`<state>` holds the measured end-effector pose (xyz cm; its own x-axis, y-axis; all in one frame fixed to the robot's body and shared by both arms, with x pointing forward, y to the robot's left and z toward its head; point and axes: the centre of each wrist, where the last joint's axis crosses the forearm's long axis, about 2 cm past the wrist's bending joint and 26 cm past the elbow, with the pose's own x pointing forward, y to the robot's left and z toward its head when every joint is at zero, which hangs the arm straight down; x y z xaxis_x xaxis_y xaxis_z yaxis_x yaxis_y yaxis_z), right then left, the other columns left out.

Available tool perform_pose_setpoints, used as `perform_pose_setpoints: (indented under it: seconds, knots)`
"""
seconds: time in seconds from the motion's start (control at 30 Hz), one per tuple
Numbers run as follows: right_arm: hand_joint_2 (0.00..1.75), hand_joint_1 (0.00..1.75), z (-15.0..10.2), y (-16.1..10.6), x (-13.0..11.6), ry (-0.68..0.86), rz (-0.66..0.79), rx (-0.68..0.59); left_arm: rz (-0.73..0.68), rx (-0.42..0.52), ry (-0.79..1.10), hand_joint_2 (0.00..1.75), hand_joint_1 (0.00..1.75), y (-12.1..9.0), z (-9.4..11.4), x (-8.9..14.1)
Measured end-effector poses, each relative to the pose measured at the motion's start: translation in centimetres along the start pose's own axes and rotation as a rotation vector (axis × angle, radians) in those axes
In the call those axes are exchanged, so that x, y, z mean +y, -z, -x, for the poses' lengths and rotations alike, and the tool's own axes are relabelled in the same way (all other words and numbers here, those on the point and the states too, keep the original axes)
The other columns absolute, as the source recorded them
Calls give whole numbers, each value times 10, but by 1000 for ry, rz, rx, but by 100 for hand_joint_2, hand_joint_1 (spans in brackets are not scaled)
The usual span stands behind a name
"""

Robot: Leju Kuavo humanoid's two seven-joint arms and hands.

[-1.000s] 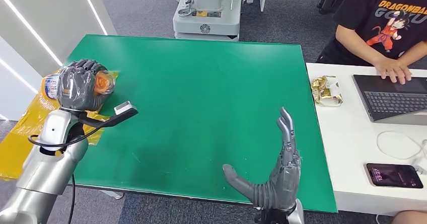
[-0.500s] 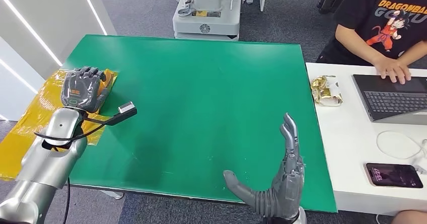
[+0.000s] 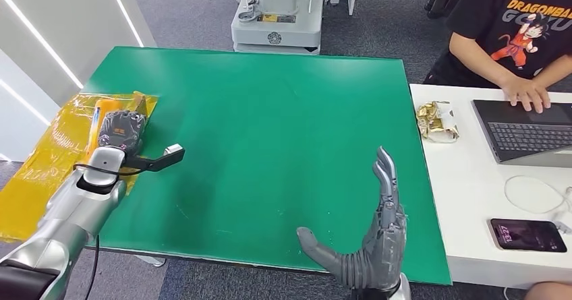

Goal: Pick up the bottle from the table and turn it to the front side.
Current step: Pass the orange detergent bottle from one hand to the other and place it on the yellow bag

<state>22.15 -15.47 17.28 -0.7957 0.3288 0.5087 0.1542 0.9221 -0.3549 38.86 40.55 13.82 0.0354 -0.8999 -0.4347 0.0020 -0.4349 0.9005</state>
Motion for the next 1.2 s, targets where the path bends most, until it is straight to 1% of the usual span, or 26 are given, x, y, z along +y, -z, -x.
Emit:
perform_pose_setpoints:
  seconds: [0.07, 0.1, 0.2, 0.23, 0.37, 0.57, 0.7, 0.8, 0.9, 1.0, 1.07, 1.13, 1.2]
  knots:
    - [175, 0, 1, 2, 0, 2, 2, -2, 5, 1, -7, 175, 175, -6, -1, -6]
    - [175, 0, 2, 2, 0, 3, 3, -2, 4, -1, -12, 175, 158, -9, -2, -9]
    - [175, 0, 3, 5, 0, 5, 5, -2, -66, -24, -56, 175, 27, -16, -7, -9]
    - [175, 0, 4, 5, 1, 5, 5, -1, -114, -37, -91, 175, 0, -18, -9, -5]
    - [175, 0, 5, 8, 2, 7, 0, 2, -352, -74, -305, 175, 0, -26, -29, 18]
    - [175, 0, 6, 8, 5, 10, -9, 5, -659, -148, -609, 175, 0, -39, -57, 57]
    - [175, 0, 7, 7, 7, 4, -8, 2, -826, -235, -848, 175, 0, -44, -79, 80]
    - [175, 0, 8, 5, 8, 1, -9, 2, -905, -283, -1036, 175, 0, -48, -99, 93]
    - [175, 0, 8, 4, 10, -2, -10, 0, -970, -291, -1315, 175, 0, -61, -127, 103]
    - [175, 0, 9, 2, 11, -10, -11, 1, -987, -268, -1564, 175, 0, -81, -159, 112]
    - [175, 0, 8, 2, 12, -17, -15, 2, -979, -240, -1704, 175, 0, -93, -176, 118]
    - [175, 0, 7, 1, 13, -23, -17, 4, -969, -211, -1813, 175, 0, -103, -188, 122]
    - [175, 0, 7, 0, 13, -26, -17, 7, -970, -186, -1885, 175, 0, -111, -194, 126]
